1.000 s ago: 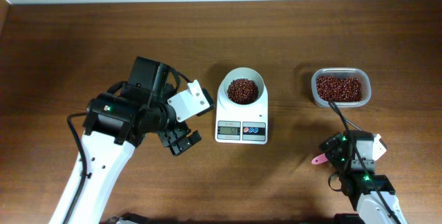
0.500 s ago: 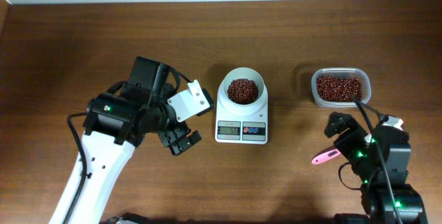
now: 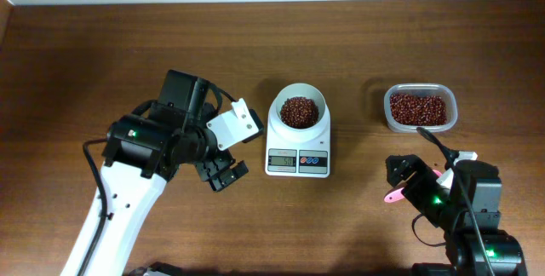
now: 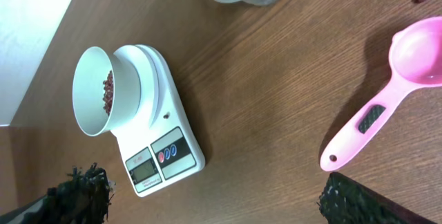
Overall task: Scoop and weigh 50g on scale
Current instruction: 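Lower the pink scoop onto the table and open the right gripper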
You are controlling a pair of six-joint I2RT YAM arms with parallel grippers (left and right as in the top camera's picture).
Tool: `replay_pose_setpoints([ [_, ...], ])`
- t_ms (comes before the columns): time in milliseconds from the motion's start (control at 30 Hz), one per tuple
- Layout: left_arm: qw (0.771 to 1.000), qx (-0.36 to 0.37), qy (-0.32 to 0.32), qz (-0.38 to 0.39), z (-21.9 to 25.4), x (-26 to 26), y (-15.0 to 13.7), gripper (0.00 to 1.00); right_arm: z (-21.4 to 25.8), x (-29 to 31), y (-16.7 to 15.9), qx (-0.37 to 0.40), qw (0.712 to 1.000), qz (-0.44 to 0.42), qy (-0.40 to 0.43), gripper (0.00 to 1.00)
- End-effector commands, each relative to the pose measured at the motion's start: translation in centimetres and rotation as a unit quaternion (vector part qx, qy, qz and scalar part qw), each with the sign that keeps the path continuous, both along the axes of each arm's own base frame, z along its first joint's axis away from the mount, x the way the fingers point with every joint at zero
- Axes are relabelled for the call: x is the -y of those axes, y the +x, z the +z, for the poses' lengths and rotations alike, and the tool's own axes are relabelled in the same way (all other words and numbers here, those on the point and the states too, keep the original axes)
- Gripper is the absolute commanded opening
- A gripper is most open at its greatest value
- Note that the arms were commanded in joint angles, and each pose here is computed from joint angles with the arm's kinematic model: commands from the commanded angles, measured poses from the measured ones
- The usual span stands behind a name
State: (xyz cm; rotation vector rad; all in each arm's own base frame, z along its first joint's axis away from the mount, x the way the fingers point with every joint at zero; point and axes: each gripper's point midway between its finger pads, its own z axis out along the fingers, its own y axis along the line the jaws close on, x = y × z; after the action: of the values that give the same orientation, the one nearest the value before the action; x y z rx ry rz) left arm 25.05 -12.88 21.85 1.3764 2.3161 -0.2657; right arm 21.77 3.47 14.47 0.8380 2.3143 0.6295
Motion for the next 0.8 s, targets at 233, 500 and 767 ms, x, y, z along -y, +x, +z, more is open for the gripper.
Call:
replay_pose_setpoints([
  [233,1.0,0.012,-0.007,-0.004,0.8,0.0,0.1,0.99,0.6,1.2,-1.9,0.093,0.995,-0.025,-0.035,0.99],
  [500,1.0,0.012,-0.007,-0.004,0.8,0.0,0.1,0.99,6.1,1.2,-2.6,0.281,0.959,-0.03,-0.036,0.99],
  [767,1.0,0.012,-0.007,-0.004,0.8,0.0,0.1,0.99,7.4,1.8,-2.1,0.308,0.949,-0.046,-0.045,0.99],
])
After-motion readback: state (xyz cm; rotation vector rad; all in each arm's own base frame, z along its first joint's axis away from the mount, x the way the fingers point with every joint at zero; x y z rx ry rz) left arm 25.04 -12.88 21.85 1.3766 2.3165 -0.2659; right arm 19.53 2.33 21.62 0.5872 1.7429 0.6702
